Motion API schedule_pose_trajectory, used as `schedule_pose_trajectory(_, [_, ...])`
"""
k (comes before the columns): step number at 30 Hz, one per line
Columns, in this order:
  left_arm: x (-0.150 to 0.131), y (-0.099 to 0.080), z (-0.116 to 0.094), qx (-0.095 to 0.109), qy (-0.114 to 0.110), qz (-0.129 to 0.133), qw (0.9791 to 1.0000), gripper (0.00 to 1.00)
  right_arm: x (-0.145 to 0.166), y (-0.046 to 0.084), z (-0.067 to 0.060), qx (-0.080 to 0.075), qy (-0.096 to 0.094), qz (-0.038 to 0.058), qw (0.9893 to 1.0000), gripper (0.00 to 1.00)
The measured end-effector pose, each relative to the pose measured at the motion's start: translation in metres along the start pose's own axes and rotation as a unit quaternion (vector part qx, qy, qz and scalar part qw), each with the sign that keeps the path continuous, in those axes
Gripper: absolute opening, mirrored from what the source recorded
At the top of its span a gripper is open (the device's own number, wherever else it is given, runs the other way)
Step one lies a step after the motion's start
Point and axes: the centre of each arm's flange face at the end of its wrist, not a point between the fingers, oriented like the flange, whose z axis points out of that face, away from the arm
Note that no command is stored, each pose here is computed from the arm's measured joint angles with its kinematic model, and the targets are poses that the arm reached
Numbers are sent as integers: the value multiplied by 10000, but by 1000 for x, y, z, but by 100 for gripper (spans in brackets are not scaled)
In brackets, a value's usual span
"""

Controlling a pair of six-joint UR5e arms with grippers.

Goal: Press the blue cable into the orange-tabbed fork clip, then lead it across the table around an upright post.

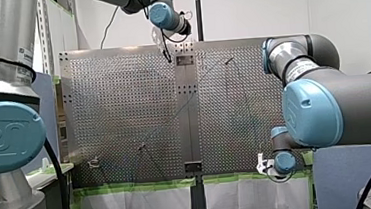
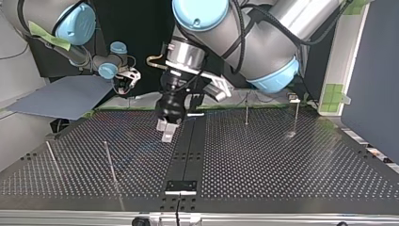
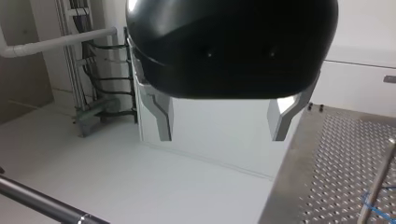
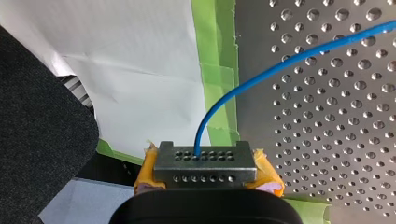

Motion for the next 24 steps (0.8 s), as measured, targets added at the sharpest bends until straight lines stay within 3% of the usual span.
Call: schedule_pose_trajectory(24, [81,41,-26,-174,-58,-57,9998,100,2,-2,1,24,16,-8,10000,0])
